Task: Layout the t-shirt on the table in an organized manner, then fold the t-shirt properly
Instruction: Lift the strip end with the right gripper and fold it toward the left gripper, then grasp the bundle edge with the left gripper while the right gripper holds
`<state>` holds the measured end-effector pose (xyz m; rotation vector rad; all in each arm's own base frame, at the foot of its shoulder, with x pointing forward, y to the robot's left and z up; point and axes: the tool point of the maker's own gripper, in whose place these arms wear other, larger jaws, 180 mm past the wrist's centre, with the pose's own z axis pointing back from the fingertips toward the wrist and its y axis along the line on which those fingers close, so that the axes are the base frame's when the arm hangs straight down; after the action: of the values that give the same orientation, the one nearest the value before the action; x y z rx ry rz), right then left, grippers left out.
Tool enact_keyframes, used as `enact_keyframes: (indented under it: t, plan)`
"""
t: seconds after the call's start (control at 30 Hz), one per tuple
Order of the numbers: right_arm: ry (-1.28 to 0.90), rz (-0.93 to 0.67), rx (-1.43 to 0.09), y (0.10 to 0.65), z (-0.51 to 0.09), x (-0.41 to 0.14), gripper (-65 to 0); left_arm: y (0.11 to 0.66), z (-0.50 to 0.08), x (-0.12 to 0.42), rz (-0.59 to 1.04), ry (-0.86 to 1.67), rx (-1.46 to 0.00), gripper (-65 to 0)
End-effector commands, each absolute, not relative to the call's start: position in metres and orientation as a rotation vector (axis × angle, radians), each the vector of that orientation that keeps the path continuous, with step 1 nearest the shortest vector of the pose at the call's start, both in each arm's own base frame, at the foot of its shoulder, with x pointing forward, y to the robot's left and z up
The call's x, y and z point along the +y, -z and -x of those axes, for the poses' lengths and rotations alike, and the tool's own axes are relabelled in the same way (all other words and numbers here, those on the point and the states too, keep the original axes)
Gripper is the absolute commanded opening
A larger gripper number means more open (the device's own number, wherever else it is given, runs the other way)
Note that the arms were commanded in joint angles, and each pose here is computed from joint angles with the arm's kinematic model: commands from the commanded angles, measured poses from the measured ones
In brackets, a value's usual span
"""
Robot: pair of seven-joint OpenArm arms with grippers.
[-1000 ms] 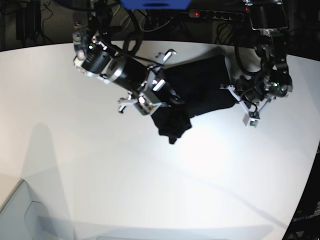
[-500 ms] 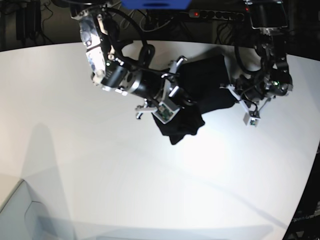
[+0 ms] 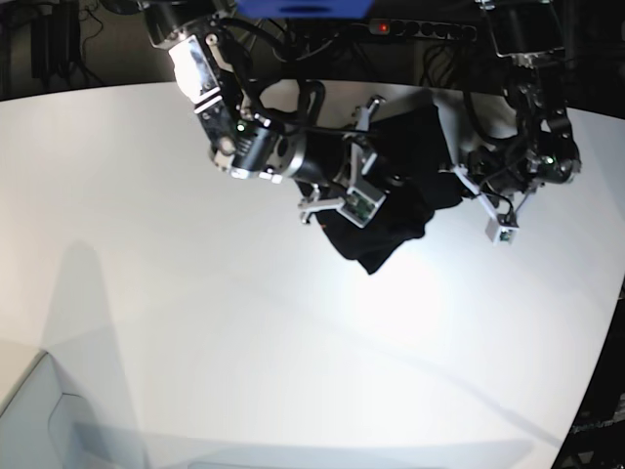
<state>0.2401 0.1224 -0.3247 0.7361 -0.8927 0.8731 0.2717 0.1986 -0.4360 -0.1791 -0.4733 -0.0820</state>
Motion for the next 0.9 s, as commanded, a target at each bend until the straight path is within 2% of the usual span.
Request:
enact_keyframes:
  t: [0.0, 0.17, 0.4, 0.73, 0.87]
  plan:
    - [-0.876, -0.779, -0.947, 0.308, -0.246, 0.132, -65.0, 0.445, -0.258, 0.211, 0.124, 0.090, -0.395, -65.0]
    - [-0.920, -0.794, -0.886, 0.323, -0.237, 0.144, -65.0, 0.445, -0.258, 0.211, 0.124, 0.090, -0.395, -65.0]
    - [-0.954, -0.830, -0.884, 0.317, -0.232, 0.163, -64.9, 0.442, -0.258, 0.214, 0.117, 0.086, -0.405, -65.0]
    - [-0.948, -0.835, -0.880, 0.318, -0.230, 0.164, -33.3, 0.419, -0.246, 0.287, 0.022, -0.082, -0.413, -65.0]
    - [-0.945, -0.838, -0.883, 0.316, -0.230, 0.164, -27.6, 0.398, -0.250, 0.304, -0.022, -0.112, -0.468, -64.8]
